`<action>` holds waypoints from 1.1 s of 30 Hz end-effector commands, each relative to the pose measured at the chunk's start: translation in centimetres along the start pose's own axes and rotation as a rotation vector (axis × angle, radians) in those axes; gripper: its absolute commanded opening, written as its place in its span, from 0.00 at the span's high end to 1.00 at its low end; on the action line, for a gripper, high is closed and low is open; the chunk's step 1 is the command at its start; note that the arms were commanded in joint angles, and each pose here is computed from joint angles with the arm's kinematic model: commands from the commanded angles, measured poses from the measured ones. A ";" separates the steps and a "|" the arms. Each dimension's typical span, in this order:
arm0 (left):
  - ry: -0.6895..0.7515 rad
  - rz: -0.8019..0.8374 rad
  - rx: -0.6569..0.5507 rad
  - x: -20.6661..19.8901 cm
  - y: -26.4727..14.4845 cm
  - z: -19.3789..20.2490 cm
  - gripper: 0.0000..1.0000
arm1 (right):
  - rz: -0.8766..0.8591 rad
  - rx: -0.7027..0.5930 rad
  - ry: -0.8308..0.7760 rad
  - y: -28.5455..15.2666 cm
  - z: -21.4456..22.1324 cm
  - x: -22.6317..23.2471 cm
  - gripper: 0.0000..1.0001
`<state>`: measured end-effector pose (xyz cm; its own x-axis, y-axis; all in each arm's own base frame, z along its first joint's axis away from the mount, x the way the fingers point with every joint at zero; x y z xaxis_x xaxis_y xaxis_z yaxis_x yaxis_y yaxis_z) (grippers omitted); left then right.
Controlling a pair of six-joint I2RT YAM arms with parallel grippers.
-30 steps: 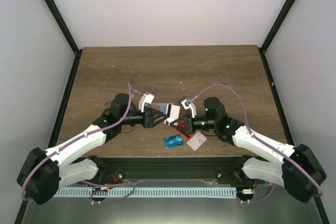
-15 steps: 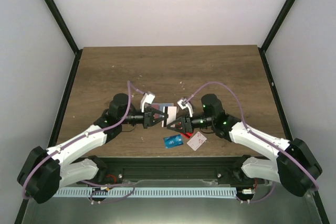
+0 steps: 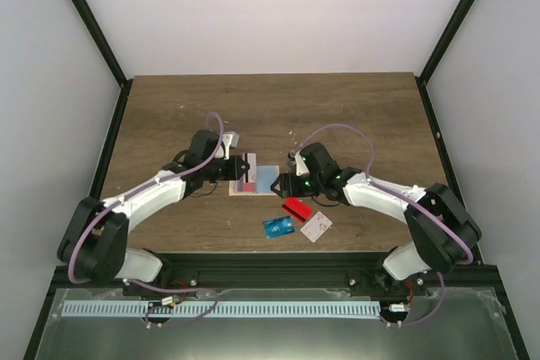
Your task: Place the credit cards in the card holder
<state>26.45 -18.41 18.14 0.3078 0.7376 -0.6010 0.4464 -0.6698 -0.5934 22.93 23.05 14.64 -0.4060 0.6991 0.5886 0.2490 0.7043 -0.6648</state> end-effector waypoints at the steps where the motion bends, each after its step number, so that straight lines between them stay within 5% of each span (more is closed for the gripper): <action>1: -0.020 -0.080 0.052 1.9 1.2 -0.2 0.96 | 0.215 -0.085 0.004 -0.5 -2.6 -1.0 0.31; 10: -0.027 -0.091 0.119 3.3 3.3 -0.5 0.96 | 0.342 -0.053 -0.025 2.2 -3.7 -2.8 0.30; 26: -0.055 -0.065 0.143 4.9 6.0 -1.2 0.96 | 0.417 -0.006 -0.048 5.7 -4.7 -4.6 0.90; 33: -0.079 -0.065 0.159 5.4 6.7 -0.9 0.96 | 0.404 0.020 -0.038 5.9 -3.8 -4.9 0.99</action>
<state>31.20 -18.45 11.31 0.2006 0.7918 -0.5769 0.3205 -0.6095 -0.7251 29.57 24.29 9.70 -0.3118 0.9140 0.2596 0.3805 0.3705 -0.8473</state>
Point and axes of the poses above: each gripper's point midway between its finger pads, its own y axis out along the fingers, its own x axis along the line the jaws close on, z = x × y, the point moved 8 cm from there along -y, back along the fingers, and after that the axes turned 2 degrees about -y, right-handed, at the moved point
